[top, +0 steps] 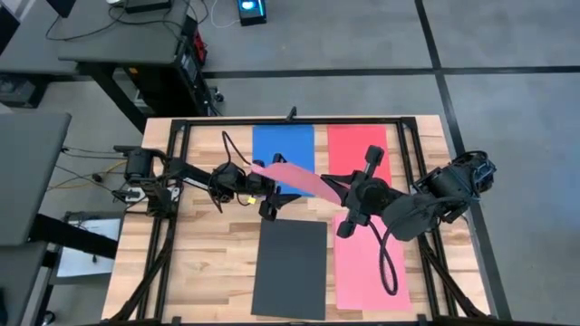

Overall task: Organize paper
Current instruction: Stack the pink paper on top of the pink paper

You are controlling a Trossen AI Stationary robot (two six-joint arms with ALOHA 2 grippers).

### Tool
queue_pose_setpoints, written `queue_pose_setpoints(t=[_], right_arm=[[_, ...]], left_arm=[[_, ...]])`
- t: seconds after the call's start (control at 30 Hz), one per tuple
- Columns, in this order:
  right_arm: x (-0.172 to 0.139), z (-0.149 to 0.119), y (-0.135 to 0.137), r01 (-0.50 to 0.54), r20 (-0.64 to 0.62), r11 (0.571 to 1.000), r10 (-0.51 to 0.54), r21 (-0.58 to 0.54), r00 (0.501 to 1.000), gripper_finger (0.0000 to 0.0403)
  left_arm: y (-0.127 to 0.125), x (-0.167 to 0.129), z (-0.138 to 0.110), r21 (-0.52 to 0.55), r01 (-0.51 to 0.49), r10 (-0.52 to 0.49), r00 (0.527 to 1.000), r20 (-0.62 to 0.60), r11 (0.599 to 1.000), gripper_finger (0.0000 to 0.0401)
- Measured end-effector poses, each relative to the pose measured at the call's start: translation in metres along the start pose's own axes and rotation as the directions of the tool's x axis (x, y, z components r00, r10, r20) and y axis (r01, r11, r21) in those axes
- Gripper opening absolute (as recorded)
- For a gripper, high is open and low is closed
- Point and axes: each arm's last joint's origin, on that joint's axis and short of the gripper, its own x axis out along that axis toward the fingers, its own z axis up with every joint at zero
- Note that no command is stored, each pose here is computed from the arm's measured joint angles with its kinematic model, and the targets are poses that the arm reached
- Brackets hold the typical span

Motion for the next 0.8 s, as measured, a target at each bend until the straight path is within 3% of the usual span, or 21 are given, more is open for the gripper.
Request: queue_pose_setpoints(t=[0.13,0.3,0.47,0.8], right_arm=[[0.000,-0.009,0.001,-0.003,-0.054,1.000,0.004,0.011,0.999,0.0000],[-0.004,-0.020,0.001,0.025,-0.116,0.999,-0.021,0.028,0.993,0.0000],[-0.011,-0.027,0.001,0.037,-0.145,0.998,-0.030,0.046,0.989,0.0000],[-0.026,-0.045,0.000,0.044,-0.232,0.987,-0.007,0.156,0.973,0.0000]], left_arm=[[-0.003,0.000,0.000,0.010,0.006,-0.006,1.000,-0.001,1.000,0.0194],[-0.007,0.001,-0.001,0.006,0.026,-0.026,1.000,-0.005,1.000,0.0092],[-0.008,0.001,-0.007,-0.045,0.078,-0.081,0.994,-0.073,0.996,0.0018],[-0.008,0.000,-0.014,-0.079,0.079,-0.090,0.986,-0.143,0.994,0.0000]])
